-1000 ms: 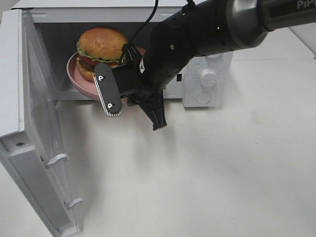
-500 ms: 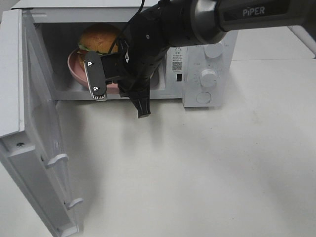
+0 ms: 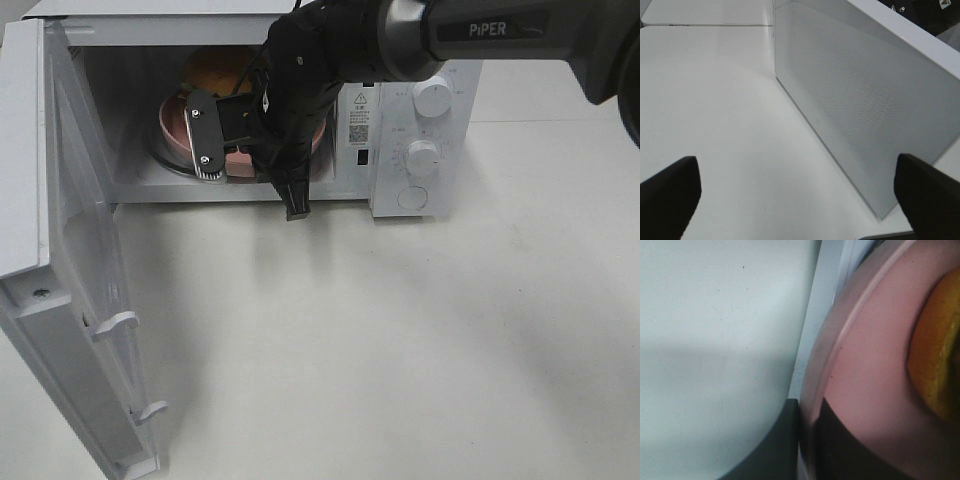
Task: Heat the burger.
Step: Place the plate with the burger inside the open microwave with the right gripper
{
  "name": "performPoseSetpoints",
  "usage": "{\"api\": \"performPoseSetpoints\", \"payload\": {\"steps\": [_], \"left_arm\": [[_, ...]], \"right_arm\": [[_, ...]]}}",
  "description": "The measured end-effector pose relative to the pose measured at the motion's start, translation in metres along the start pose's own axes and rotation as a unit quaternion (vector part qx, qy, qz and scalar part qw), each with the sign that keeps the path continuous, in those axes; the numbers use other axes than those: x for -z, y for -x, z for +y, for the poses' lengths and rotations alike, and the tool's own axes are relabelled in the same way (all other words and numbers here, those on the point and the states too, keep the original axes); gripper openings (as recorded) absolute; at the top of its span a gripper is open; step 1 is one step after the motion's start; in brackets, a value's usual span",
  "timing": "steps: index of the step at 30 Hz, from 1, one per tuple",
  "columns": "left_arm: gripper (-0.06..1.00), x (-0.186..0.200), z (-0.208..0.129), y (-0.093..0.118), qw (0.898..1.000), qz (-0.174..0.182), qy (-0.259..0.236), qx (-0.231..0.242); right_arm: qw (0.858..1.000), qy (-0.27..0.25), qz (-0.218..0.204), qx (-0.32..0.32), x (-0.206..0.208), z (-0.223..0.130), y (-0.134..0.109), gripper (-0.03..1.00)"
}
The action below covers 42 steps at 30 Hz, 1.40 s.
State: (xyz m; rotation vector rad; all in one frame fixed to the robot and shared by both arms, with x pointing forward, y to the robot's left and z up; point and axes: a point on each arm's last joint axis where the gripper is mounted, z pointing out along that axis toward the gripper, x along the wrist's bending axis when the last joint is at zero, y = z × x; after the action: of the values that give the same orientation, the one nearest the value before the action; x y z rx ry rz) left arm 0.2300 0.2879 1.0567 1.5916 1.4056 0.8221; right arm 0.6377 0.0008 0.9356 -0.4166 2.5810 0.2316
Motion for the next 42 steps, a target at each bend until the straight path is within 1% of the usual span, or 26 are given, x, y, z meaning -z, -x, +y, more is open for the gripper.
{"api": "performPoseSetpoints", "payload": {"steps": [4, 14, 24, 29, 32, 33, 35, 37, 38, 39, 40, 41, 42], "left_arm": [[0.96, 0.0, 0.0, 0.0, 1.0, 0.0, 0.0, 0.0], [0.96, 0.0, 0.0, 0.0, 1.0, 0.0, 0.0, 0.0], [0.96, 0.0, 0.0, 0.0, 1.0, 0.0, 0.0, 0.0], [0.96, 0.0, 0.0, 0.0, 1.0, 0.0, 0.0, 0.0], [0.96, 0.0, 0.0, 0.0, 1.0, 0.0, 0.0, 0.0], [0.96, 0.0, 0.0, 0.0, 1.0, 0.0, 0.0, 0.0], [0.96, 0.0, 0.0, 0.0, 1.0, 0.0, 0.0, 0.0], [0.96, 0.0, 0.0, 0.0, 1.0, 0.0, 0.0, 0.0], [0.96, 0.0, 0.0, 0.0, 1.0, 0.0, 0.0, 0.0], [0.96, 0.0, 0.0, 0.0, 1.0, 0.0, 0.0, 0.0], [0.96, 0.0, 0.0, 0.0, 1.0, 0.0, 0.0, 0.0], [0.96, 0.0, 0.0, 0.0, 1.0, 0.0, 0.0, 0.0], [0.96, 0.0, 0.0, 0.0, 1.0, 0.0, 0.0, 0.0]], "right_arm": [[1.0, -0.002, -0.007, -0.006, -0.003, -0.004, 0.008, 0.05], [1.0, -0.001, -0.014, -0.009, -0.017, -0.004, 0.013, 0.05], [1.0, 0.007, -0.009, 0.001, -0.028, -0.003, 0.009, 0.05], [1.0, 0.012, -0.017, 0.001, -0.031, -0.001, 0.01, 0.05], [1.0, 0.013, -0.019, 0.001, -0.03, -0.001, 0.011, 0.08], [1.0, 0.015, -0.024, 0.002, -0.03, -0.001, 0.012, 0.11], [1.0, 0.016, -0.026, 0.003, -0.03, -0.001, 0.013, 0.12], [0.999, 0.021, -0.038, -0.006, -0.028, 0.0, 0.016, 0.21], [0.999, 0.021, -0.038, -0.006, -0.028, 0.0, 0.016, 0.21], [0.999, 0.022, -0.04, -0.011, -0.028, 0.001, 0.016, 0.28], [0.999, 0.022, -0.04, -0.011, -0.028, 0.001, 0.016, 0.28], [0.999, 0.024, -0.042, -0.023, -0.027, 0.001, 0.017, 0.35], [0.998, 0.024, -0.042, -0.03, -0.027, 0.001, 0.017, 0.39]]}}
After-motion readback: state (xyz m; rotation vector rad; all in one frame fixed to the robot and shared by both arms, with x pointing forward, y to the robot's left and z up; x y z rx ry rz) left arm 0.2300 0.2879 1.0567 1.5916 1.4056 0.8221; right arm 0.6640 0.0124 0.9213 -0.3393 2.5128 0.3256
